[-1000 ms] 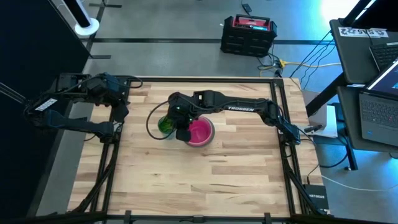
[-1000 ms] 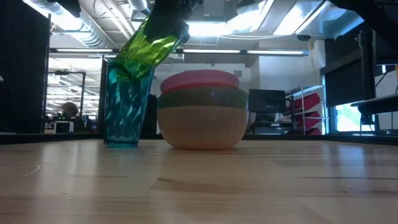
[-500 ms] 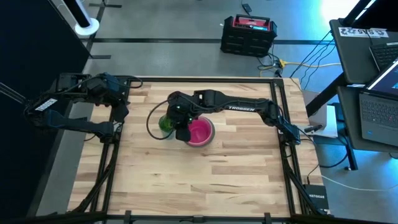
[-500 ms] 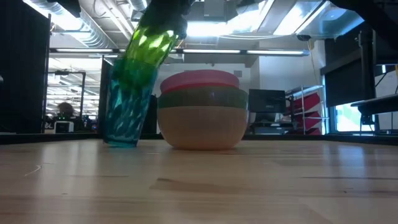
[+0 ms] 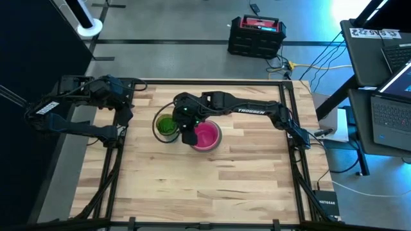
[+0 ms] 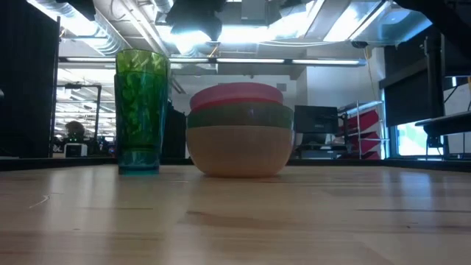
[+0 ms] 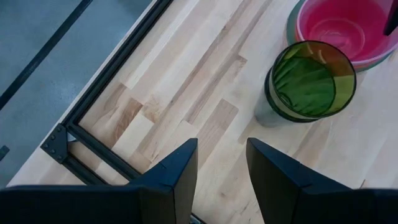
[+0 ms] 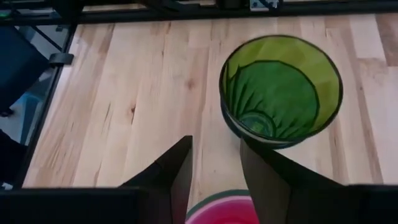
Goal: Nest bowls inside each other
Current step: Return to Home Position
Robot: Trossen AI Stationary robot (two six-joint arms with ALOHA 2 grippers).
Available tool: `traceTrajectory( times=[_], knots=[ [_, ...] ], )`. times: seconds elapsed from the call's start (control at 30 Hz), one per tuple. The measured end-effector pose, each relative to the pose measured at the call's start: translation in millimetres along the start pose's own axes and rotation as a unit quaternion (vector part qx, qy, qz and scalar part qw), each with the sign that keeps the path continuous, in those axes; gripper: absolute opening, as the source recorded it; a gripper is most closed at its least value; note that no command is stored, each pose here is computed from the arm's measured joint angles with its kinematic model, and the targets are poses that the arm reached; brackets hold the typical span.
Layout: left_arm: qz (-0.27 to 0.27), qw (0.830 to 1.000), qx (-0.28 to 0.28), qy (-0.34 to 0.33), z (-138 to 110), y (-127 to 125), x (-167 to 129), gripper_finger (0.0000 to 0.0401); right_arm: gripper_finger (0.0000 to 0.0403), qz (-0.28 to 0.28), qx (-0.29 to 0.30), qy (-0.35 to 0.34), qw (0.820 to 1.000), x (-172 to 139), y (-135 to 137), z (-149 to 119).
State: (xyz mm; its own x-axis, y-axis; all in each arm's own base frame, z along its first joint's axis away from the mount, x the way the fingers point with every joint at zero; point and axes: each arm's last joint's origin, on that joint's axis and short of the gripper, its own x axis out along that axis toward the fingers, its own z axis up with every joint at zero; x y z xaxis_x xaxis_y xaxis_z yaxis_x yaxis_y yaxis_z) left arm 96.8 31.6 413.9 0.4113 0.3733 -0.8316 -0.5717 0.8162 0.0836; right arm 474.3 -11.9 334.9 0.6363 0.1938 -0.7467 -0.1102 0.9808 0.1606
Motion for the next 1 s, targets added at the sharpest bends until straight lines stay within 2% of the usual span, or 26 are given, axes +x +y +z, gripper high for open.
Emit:
traceTrajectory(
  times=[0.23,0.5,0.6,0.67,0.73,0.83,0.93,1.0],
  knots=[
    [-0.068,0.995,0.066,-0.007,22,-23,16,0.0071,0.0068,0.009,-0.002,0.115,0.993,-12,22,-22],
    [-0.146,0.979,0.144,-0.019,44,-54,34,0.0015,0.0013,0.016,-0.008,0.245,0.969,-32,45,-46],
    [-0.175,0.957,0.233,-0.013,49,-80,45,0.0003,0.0004,0.018,-0.005,0.218,0.976,-64,65,-44],
    [-0.174,0.944,0.278,0.027,46,-92,53,0.0001,0.0002,0.001,0.000,0.209,0.978,-88,79,-51],
    [-0.154,0.939,0.299,0.072,41,-96,60,0.0000,0.0001,-0.033,-0.006,0.193,0.981,-114,92,-59],
    [-0.139,0.941,0.292,0.104,32,-88,54,0.0000,0.0000,-0.080,0.000,0.157,0.984,-165,107,-83],
    [-0.145,0.949,0.268,0.080,27,-79,41,0.0000,0.0000,-0.107,0.028,0.094,0.989,-214,112,-118],
    [-0.150,0.953,0.255,0.062,23,-72,33,0.0000,0.0000,-0.108,0.047,0.045,0.992,-228,112,-142]
  ],
)
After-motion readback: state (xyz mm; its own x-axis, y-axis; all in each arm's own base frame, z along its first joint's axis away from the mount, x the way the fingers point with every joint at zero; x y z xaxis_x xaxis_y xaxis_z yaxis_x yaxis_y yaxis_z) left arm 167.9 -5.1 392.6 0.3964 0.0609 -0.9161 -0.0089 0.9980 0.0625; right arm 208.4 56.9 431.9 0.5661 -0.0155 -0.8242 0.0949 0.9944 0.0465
